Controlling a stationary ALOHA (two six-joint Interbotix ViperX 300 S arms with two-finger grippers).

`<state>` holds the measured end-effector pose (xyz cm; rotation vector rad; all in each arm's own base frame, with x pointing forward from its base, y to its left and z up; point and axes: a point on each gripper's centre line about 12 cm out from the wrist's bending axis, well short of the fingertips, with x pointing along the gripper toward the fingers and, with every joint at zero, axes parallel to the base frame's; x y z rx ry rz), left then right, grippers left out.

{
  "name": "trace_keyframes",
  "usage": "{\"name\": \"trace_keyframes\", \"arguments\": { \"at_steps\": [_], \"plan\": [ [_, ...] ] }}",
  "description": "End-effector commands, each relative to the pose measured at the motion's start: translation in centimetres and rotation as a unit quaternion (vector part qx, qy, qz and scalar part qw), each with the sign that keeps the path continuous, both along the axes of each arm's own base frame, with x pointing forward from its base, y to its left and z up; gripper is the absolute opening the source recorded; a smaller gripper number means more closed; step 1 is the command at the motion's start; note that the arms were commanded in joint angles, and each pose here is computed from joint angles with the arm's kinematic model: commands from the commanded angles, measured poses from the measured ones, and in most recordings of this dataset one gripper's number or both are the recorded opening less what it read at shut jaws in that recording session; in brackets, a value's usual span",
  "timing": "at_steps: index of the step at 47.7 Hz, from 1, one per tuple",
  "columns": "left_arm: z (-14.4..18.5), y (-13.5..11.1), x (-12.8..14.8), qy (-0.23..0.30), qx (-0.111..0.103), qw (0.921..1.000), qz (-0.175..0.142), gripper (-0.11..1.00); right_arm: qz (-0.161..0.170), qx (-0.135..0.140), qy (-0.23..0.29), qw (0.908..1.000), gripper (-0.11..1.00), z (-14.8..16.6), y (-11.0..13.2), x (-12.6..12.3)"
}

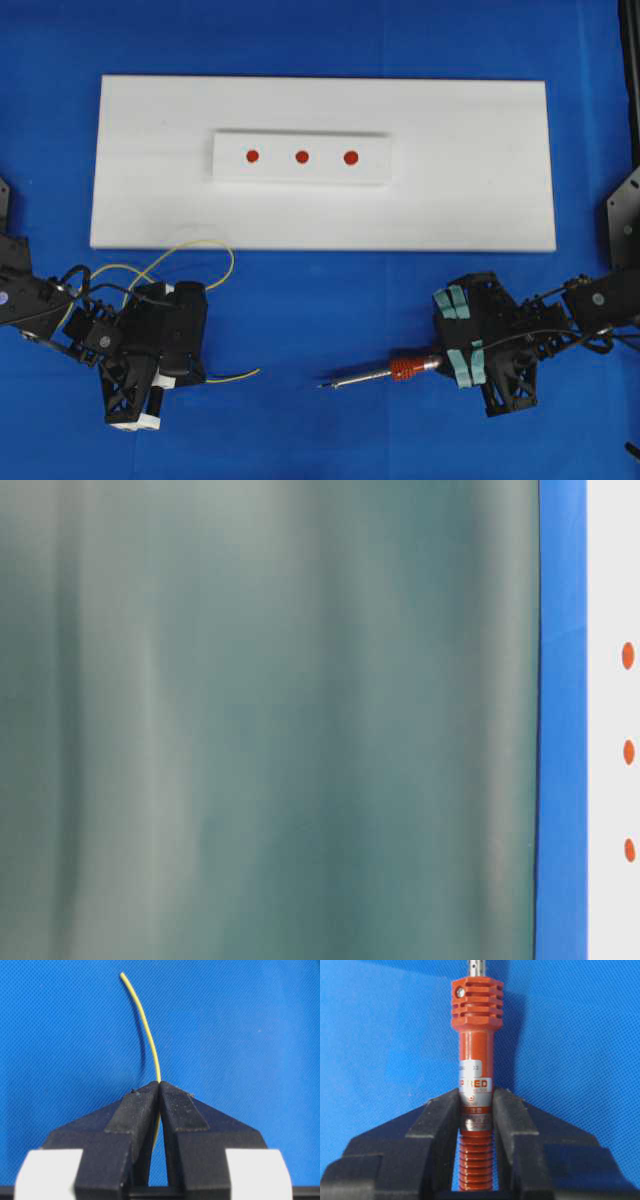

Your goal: Touch the tip of the soldering iron to the tip of the solder at the mark.

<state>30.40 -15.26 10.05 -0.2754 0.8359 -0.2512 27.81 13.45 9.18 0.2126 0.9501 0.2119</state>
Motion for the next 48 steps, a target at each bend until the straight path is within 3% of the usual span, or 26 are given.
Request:
{"name": "trace_keyframes", "arguments": {
  "at_steps": [1,5,8,16,20,22,33,42,48],
  "plan": [
    [0.8,-0.4,0.3,-0.010,-0.006,0.9999,-0.002,0.01,-0.003,0.008,-0.008,0.9999,0.07,0.5,0.3,0.4],
    [0.8,-0.5,0.4,-0.007,-0.004,1.0000,-0.003,0.04,-0.005,0.008,-0.008,0.9999,0.07,0.5,0.3,0.4],
    [0.9,-0.5,0.4,-0.005,-0.006,1.0000,-0.001,0.18,-0.005,0.009,-0.009,0.9999,0.13,0.6,0.3,0.5],
    [2.3,-0.6,0.7,-0.005,0.002,1.0000,-0.007,0.68,-0.004,0.014,-0.018,0.9997,0.58,1.7,0.5,0.8],
    [4.0,-0.4,0.8,-0.012,0.007,0.9998,-0.011,0.87,0.002,0.014,-0.028,0.9995,0.81,3.1,0.5,0.9],
    [5.0,-0.3,0.8,-0.018,0.011,0.9997,-0.015,0.87,0.005,0.012,-0.032,0.9994,0.88,4.0,0.4,0.9],
    [10.5,2.4,0.3,-0.073,0.052,0.9955,-0.033,0.82,0.000,-0.021,-0.083,0.9963,0.80,11.3,-2.8,0.5],
    [13.8,7.0,-0.8,-0.137,0.093,0.9861,-0.011,0.82,-0.044,-0.068,-0.148,0.9856,0.80,16.6,-7.7,-0.9],
    [16.2,10.2,-2.2,-0.190,0.120,0.9744,0.017,0.81,-0.081,-0.094,-0.196,0.9728,0.80,19.0,-10.7,-2.6]
  ]
}}
